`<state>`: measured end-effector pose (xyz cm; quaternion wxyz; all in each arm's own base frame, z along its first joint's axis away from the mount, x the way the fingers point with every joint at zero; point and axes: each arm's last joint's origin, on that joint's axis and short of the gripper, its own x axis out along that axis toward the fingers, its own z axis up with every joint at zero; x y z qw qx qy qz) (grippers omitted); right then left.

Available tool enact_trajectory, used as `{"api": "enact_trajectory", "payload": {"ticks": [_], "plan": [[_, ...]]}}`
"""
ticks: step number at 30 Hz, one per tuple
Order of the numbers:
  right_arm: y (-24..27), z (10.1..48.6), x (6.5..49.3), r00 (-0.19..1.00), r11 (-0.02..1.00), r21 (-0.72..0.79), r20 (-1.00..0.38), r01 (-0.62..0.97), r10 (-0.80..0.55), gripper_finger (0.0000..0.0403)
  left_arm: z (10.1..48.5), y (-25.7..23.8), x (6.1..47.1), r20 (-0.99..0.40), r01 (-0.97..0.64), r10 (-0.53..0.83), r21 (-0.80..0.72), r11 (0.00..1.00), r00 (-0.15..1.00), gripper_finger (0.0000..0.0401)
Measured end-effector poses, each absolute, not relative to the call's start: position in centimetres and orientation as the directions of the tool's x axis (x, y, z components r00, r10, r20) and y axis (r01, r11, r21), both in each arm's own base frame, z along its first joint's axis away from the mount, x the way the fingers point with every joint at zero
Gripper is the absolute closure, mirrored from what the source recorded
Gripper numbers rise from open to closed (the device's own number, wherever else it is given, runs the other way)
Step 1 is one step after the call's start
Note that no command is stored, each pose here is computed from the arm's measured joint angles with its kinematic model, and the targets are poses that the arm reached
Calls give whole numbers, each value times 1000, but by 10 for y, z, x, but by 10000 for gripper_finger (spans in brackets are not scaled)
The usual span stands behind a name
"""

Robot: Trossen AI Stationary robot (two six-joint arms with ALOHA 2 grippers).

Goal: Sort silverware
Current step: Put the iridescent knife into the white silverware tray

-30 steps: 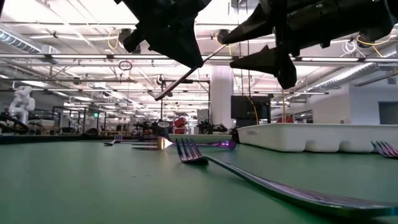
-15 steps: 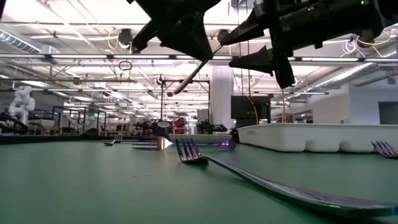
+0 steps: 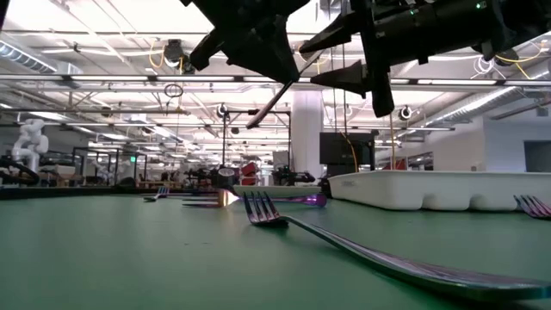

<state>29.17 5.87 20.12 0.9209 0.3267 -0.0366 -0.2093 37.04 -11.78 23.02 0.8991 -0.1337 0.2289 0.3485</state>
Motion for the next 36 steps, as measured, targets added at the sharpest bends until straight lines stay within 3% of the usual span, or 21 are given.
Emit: {"api": "enact_trajectory", "payload": {"ticks": [5,11,18,24,28,36], "plan": [[56,203,293,910,703,616,-56,355,-411,233,230,-113,372,-508,-693,566,-87,716,649,358],[48,201,294,907,726,574,-76,379,-414,385,232,-112,375,-501,-672,553,-80,737,666,358],[41,199,295,907,746,535,-99,396,-410,401,237,-113,374,-486,-637,555,-5,770,675,323],[28,215,281,935,764,546,-121,344,-334,402,267,-106,350,-475,-643,586,55,764,656,278],[7,239,256,959,775,565,-157,283,-236,403,281,-112,332,-490,-618,573,87,782,657,270],[-36,265,175,909,675,614,-338,409,-243,403,263,-139,309,-506,-560,538,124,819,674,269]]}}
